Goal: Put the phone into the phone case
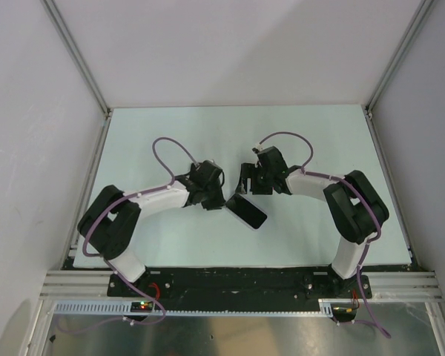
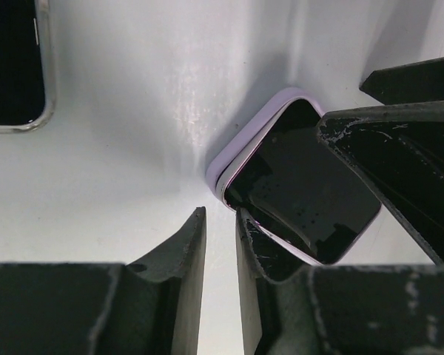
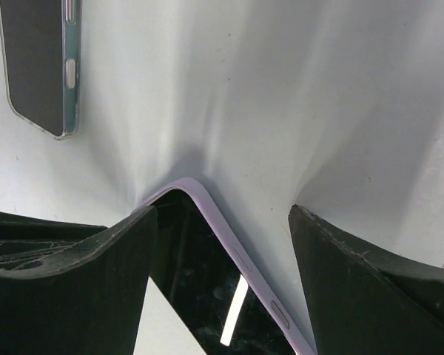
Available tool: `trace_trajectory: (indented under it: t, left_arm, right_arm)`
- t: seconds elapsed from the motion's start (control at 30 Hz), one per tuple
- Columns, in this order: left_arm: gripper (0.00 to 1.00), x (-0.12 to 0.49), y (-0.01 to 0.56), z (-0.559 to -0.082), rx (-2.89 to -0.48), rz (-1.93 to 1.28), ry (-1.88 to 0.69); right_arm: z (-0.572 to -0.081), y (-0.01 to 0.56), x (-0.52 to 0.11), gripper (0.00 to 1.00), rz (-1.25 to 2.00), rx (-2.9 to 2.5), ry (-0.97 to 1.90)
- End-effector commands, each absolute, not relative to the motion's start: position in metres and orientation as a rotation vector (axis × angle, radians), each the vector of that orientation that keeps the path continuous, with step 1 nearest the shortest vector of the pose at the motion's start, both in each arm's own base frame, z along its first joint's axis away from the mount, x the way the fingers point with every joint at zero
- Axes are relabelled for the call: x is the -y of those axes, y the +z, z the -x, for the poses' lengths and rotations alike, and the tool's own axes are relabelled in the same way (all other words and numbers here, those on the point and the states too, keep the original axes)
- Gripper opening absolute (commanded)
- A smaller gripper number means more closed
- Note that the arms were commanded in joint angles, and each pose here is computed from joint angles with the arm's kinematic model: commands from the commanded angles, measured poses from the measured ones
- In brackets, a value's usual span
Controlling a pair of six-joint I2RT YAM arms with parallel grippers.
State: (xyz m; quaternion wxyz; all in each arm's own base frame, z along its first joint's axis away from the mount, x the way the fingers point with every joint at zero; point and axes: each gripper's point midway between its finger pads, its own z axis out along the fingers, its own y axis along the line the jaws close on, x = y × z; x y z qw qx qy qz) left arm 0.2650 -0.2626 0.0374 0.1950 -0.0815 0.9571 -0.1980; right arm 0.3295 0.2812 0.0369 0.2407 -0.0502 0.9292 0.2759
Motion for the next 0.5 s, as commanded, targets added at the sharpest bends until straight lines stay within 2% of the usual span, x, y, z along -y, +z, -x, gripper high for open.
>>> trace_trajectory:
  t: [0.0,0.47]
  left_arm:
    - [0.26,0.2769,0.0495,-0.2777,-2.635,0.253,-0.609]
    - [0.21,0.2789,0.042,-0.2866,-2.634,0.247,-0.562]
  right_arm:
    - [-0.3253,0.0204,-0.2709,0.77,0.126,-2.592,0.694]
    - [-0.3258,0.0137,-0.2694,0.74,0.123,-2.606,0.697]
